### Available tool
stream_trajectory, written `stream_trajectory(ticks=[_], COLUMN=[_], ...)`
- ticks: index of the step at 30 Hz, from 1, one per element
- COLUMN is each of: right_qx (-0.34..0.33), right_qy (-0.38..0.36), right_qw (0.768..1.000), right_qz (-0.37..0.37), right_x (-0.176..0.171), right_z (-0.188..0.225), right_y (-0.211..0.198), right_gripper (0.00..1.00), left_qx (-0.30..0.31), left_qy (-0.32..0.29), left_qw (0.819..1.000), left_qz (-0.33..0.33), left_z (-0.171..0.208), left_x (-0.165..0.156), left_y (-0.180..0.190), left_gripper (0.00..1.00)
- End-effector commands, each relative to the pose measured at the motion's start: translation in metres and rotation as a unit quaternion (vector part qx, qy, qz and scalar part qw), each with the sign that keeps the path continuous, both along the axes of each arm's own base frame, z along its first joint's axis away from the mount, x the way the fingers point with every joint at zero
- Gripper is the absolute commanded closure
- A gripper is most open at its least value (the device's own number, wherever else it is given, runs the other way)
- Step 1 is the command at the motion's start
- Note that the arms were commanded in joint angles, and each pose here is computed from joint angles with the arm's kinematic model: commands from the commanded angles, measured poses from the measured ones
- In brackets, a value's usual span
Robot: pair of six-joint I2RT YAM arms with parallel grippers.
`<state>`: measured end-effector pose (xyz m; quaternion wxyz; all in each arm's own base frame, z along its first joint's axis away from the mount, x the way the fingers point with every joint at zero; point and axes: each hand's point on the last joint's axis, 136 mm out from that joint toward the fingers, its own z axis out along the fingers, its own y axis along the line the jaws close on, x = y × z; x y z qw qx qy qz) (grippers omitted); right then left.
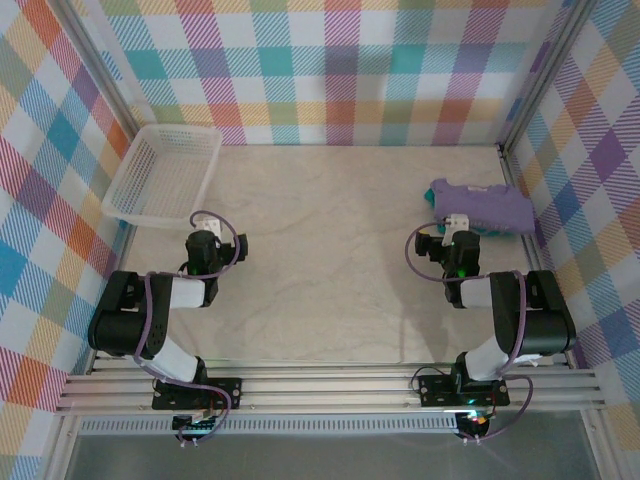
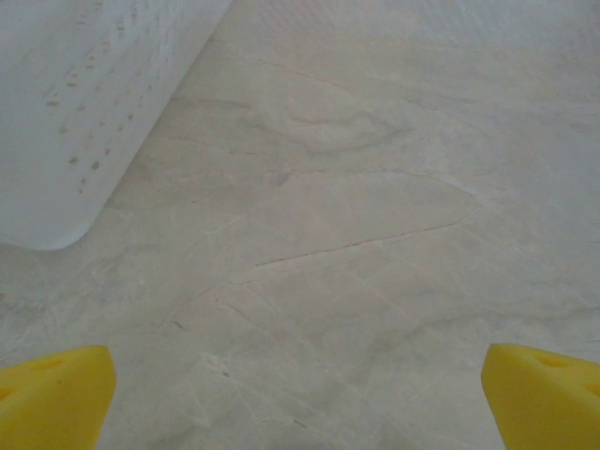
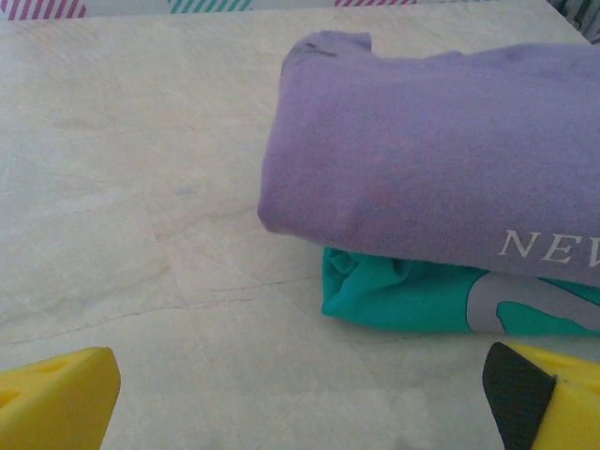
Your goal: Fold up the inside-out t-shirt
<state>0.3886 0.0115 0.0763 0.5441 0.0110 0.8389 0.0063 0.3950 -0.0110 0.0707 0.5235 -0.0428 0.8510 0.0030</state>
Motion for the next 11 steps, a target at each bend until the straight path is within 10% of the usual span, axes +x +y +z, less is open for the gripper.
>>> stream_trajectory(ticks=[1,11], right_qx=[0.008,0.009], right_qy=[-0.031,-0.03], right_qw=[0.999,0.999], right_qz=[0.007,0.008], right_x=[0.0077,0.0074], right_z=[0.0164,0.016], right_y=[0.0023,0.0022], right_gripper=[0.0,0.0], left_qx=[-0.003,-0.003], left_qy=[-0.023,-0.024], left_qw=[1.0,1.0], left_qz=[-0.012,-0.012], left_z=[0.0078,0.0081], left_x=[0.0038,0.0036], left_y=[-0.0017,-0.0016], left_gripper=[0.0,0.0])
